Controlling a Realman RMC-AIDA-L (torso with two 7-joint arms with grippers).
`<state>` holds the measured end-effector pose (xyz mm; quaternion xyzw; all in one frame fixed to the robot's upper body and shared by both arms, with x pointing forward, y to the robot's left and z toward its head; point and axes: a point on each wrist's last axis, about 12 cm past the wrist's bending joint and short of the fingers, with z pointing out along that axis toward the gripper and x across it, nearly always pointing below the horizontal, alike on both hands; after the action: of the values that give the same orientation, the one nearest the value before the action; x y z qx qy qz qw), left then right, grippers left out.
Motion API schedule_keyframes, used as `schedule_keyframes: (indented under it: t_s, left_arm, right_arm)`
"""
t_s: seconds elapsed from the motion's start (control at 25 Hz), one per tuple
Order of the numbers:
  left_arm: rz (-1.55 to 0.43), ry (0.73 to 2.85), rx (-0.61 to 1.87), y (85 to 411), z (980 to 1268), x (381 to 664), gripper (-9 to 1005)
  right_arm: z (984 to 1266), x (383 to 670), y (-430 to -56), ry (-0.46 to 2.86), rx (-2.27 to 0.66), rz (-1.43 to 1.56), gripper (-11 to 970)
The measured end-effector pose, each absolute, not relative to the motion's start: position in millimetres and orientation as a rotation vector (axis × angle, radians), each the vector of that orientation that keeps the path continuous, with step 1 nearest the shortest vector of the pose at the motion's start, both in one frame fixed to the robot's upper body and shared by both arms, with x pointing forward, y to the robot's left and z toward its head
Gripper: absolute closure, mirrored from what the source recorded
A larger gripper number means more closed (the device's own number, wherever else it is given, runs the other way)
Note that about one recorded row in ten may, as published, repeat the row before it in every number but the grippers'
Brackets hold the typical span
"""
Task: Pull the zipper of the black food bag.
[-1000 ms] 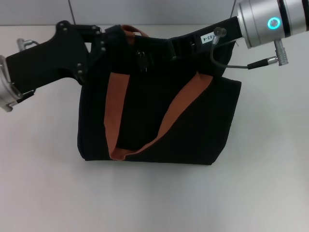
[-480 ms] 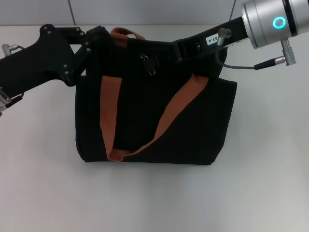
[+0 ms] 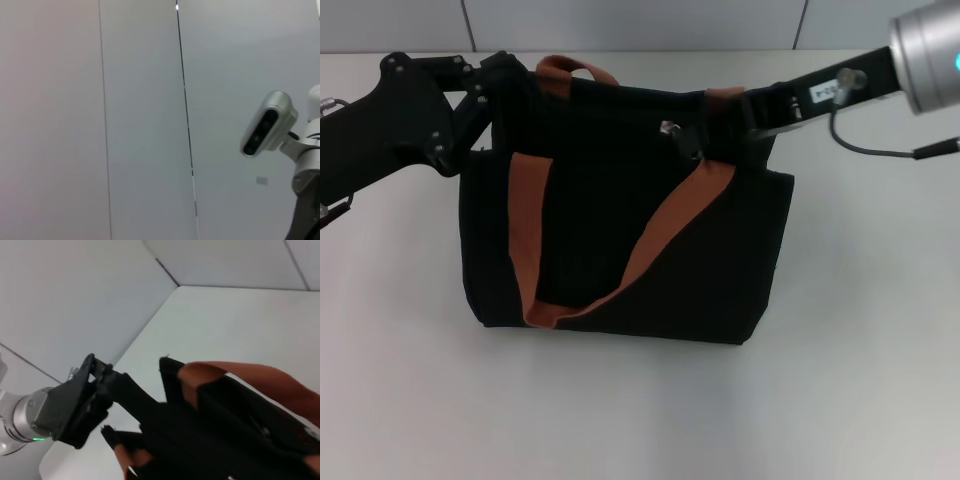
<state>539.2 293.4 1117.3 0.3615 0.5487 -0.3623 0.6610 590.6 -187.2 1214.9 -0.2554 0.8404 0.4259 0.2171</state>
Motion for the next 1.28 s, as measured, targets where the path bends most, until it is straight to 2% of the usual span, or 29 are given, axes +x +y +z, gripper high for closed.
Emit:
schedule_keyframes:
  t_s: [0.4, 0.64, 0.88, 1.12, 1.24, 1.28]
  left_arm:
    - [-0.808, 1.252, 0.806, 298.7, 1115.6, 536.6, 967]
    - [-0.805, 1.257, 0.802, 299.6, 1114.9, 536.0, 967]
    - [-0.808, 1.26, 0.799, 299.8, 1114.7, 535.8, 967]
    - [-0.806, 1.27, 0.788, 298.8, 1112.5, 535.5, 967]
    - [-0.8, 1.283, 0.779, 297.9, 1110.7, 536.3, 967]
    - [-0.799, 1.285, 0.777, 297.7, 1110.4, 536.5, 967]
  right_arm:
    - [1217.5, 568.0, -228.9, 2.331, -0.596, 1.148, 962]
    - [1215.9, 566.0, -241.4, 2.283, -0.575, 1.172, 962]
    - [1218.1, 562.2, -253.9, 1.979, -0.632, 1.415, 963]
    - [1205.0, 554.6, -271.3, 1.692, -0.724, 1.486, 857]
    - [1190.5, 543.0, -272.7, 1.564, -0.89, 1.457, 651]
    - [1186.6, 540.0, -273.2, 1.543, -0.92, 1.447, 630]
